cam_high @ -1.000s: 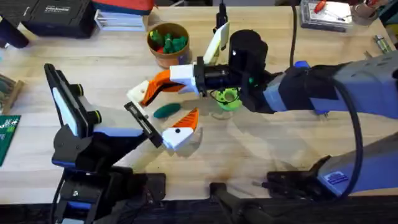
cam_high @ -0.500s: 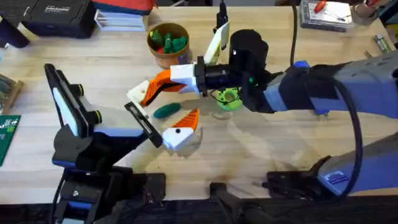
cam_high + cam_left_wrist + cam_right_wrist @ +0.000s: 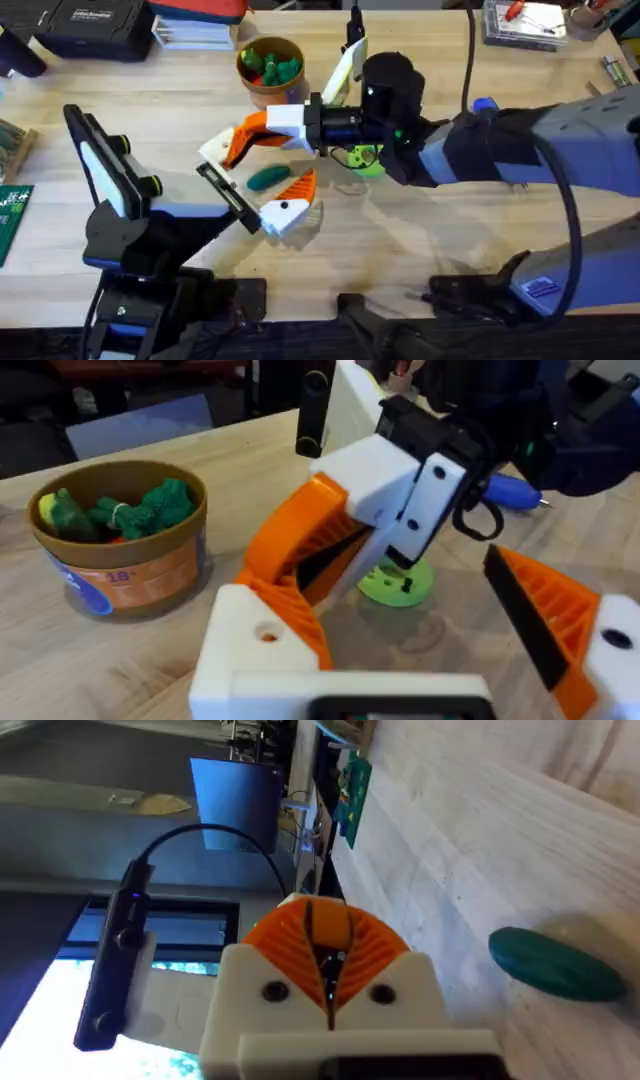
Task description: Pick up the gripper from the table and insert it into the empty holder that is missing its gripper. Then pick up a screw, insert it into the mounting hole, and use the screwdriver to tighten it. Finally, clean up the table by picking up the vegetable and placing it into the bucket.
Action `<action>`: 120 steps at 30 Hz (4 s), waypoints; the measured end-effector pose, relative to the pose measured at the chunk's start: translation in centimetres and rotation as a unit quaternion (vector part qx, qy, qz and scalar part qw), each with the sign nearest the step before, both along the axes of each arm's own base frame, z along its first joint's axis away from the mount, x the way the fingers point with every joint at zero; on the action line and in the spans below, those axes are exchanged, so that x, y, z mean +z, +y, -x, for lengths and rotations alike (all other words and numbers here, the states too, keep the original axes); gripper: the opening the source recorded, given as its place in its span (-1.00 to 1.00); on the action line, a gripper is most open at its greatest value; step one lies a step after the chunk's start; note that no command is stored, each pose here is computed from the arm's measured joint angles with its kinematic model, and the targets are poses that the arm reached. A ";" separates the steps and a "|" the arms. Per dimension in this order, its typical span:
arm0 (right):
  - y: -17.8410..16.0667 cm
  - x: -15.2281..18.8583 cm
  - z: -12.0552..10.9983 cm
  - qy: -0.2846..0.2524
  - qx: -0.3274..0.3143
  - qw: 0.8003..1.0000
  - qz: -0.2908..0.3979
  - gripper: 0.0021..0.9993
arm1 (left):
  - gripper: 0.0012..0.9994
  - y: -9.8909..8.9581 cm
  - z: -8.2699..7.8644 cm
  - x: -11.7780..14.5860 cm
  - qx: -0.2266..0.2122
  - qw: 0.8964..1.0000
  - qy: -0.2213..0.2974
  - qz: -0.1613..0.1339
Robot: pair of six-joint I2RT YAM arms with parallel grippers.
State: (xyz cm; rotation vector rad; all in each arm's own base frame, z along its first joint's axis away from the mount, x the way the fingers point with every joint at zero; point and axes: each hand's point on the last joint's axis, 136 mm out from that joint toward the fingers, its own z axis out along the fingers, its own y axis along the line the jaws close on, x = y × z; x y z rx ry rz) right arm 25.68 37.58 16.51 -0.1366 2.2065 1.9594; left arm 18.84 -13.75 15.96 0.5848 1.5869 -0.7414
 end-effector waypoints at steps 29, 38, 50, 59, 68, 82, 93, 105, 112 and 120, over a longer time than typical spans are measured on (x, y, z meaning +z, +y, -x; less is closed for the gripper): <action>-2.4 0.2 2.3 -0.015 0.123 0.992 -0.016 -0.15 | 0.97 -2.3 2.9 0.2 -0.101 0.995 -0.009 -0.001; -3.3 -0.1 2.8 -0.007 0.152 0.988 -0.021 0.65 | 0.97 -3.1 4.4 0.2 -0.149 0.989 -0.008 0.001; -5.7 -0.9 2.5 0.005 0.175 0.984 -0.019 0.56 | 0.97 -3.2 4.5 0.2 -0.155 0.988 -0.008 0.002; -5.9 -0.7 3.3 -0.010 0.201 0.979 -0.028 -0.01 | 0.97 -3.2 4.5 0.2 -0.155 0.988 -0.009 0.001; -6.0 -0.4 3.7 -0.013 0.214 0.976 -0.033 -0.98 | 0.97 -3.2 4.6 0.1 -0.157 0.988 -0.007 0.002; -4.9 0.5 2.6 -0.012 0.174 0.984 -0.034 -0.98 | 0.97 -2.8 3.7 0.2 -0.129 0.991 -0.019 -0.006; -1.8 0.3 1.5 -0.024 0.096 0.995 -0.020 -0.98 | 0.97 -1.3 1.5 0.1 -0.057 0.998 -0.014 -0.008; -1.1 0.2 1.2 -0.040 0.076 0.996 -0.016 -0.97 | 0.97 -0.7 0.8 0.1 -0.031 0.999 -0.009 -0.005; -2.3 0.3 1.8 -0.048 0.113 0.992 -0.022 -0.64 | 0.97 -1.4 1.7 0.2 -0.063 0.998 -0.010 -0.004; -2.6 0.4 2.8 -0.049 0.147 0.987 -0.029 -0.51 | 0.97 -2.3 3.0 0.2 -0.106 0.994 -0.011 -0.002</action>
